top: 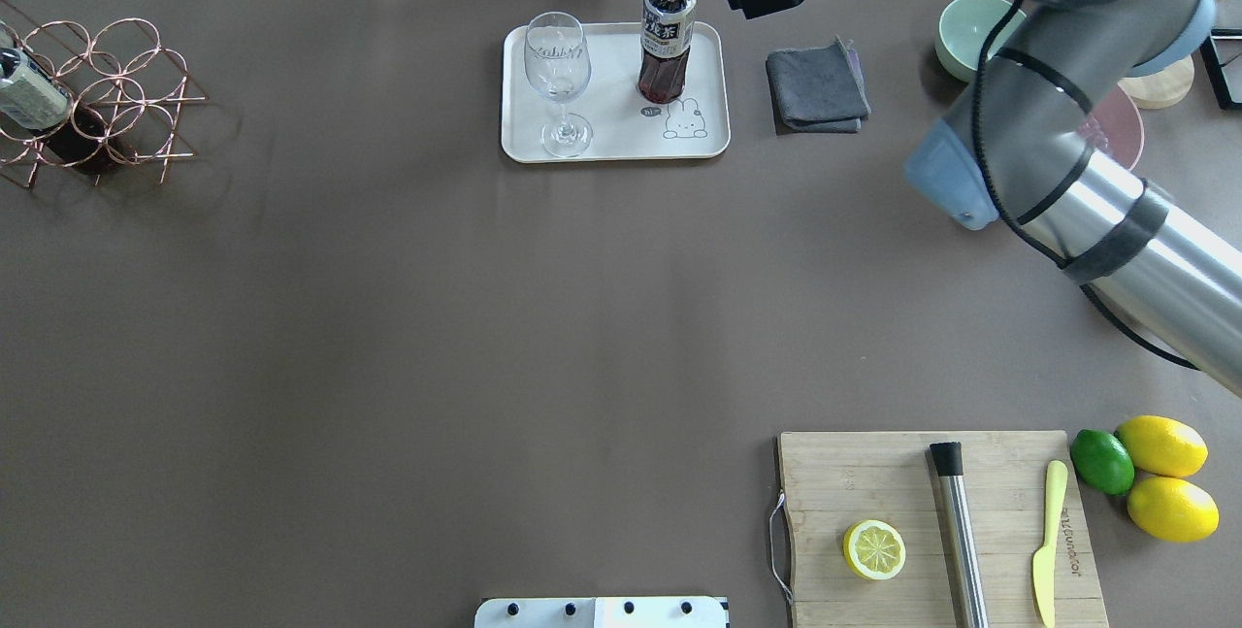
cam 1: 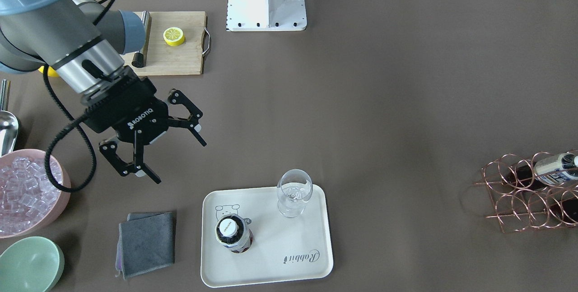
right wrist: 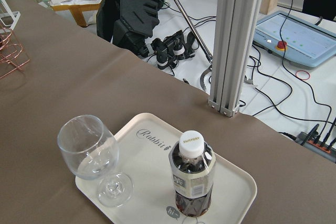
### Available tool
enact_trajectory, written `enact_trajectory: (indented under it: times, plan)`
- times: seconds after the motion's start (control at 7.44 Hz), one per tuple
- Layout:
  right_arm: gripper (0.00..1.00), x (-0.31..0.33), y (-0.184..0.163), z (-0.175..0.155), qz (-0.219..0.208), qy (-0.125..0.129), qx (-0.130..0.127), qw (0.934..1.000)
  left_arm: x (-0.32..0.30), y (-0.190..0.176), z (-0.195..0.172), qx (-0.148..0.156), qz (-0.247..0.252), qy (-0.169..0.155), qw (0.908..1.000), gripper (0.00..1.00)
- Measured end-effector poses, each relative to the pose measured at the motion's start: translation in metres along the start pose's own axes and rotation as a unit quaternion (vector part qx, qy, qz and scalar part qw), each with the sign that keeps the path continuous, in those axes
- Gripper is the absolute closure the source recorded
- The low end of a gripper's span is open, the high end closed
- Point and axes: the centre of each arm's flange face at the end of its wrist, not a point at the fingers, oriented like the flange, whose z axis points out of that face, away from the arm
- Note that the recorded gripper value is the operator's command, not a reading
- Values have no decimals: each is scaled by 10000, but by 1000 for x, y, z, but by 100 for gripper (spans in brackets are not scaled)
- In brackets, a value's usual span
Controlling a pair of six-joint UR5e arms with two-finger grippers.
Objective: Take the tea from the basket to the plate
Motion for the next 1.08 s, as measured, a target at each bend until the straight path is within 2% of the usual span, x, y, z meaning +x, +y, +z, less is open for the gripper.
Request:
enact_trajectory:
  times: [0.27,0.4,0.67,0.81,0.94,1.08]
  plan:
    - [0,29,7,-67,228,-97,-297,9993,-4,-4,-18,5,-16,86,10000,2]
    - [0,46,24,-92,316,-113,-417,9986,-13,6,-35,7,-14,103,9999,2]
    - [0,82,78,-133,532,-39,-699,9961,-47,34,-61,-1,109,201,9997,2]
    - [0,102,118,-149,596,-17,-965,9935,-76,39,-62,-21,232,281,9993,2]
    - [0,125,151,-163,780,125,-1211,9895,-98,37,-56,-25,497,289,9983,2]
    - [0,148,173,-171,1106,377,-1531,9813,-122,25,-40,-21,1070,187,9941,2]
